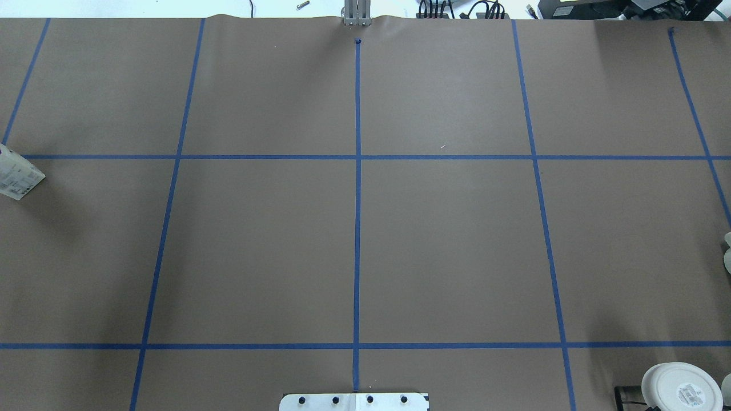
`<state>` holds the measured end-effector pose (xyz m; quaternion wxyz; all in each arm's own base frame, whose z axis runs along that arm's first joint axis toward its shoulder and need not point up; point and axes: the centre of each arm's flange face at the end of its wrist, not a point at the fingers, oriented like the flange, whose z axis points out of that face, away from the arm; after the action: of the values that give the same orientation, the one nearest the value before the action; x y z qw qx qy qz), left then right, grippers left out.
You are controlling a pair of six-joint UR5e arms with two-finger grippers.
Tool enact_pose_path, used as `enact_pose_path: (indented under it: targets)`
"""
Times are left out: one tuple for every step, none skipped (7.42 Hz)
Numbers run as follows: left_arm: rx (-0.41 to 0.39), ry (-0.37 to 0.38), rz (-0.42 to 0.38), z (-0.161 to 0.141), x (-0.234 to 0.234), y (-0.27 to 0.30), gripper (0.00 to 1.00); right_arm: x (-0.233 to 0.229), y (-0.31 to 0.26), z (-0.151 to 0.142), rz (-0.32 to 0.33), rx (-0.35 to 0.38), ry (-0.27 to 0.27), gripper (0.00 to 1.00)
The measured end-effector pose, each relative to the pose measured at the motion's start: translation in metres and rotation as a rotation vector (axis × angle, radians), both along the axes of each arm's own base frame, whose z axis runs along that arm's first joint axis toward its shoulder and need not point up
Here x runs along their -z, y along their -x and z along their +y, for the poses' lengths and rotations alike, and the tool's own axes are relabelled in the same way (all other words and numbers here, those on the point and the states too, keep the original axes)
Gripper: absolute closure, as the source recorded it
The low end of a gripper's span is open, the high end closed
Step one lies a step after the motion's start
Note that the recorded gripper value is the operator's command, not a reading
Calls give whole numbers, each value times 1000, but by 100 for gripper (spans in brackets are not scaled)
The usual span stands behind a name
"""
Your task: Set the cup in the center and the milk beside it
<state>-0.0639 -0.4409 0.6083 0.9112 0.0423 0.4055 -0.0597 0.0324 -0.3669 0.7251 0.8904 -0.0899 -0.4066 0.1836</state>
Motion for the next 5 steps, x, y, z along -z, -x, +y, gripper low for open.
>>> enact_pose_path:
  targets:
    - [-2,4,-1,-1,-3,0,2,-3,6,0,-5,3,-5,0]
    - [-3,6,-1,-2,-5,0,2,-6,12,2,-9,15,-6,0]
    - [-4,7,-1,-2,-6,0,2,-9,17,4,-11,31,-6,0]
    - [-4,8,-1,-2,-7,0,2,-10,22,6,-13,47,-13,0]
    - [-5,8,-1,-2,-7,0,2,-12,25,12,-15,59,-26,0]
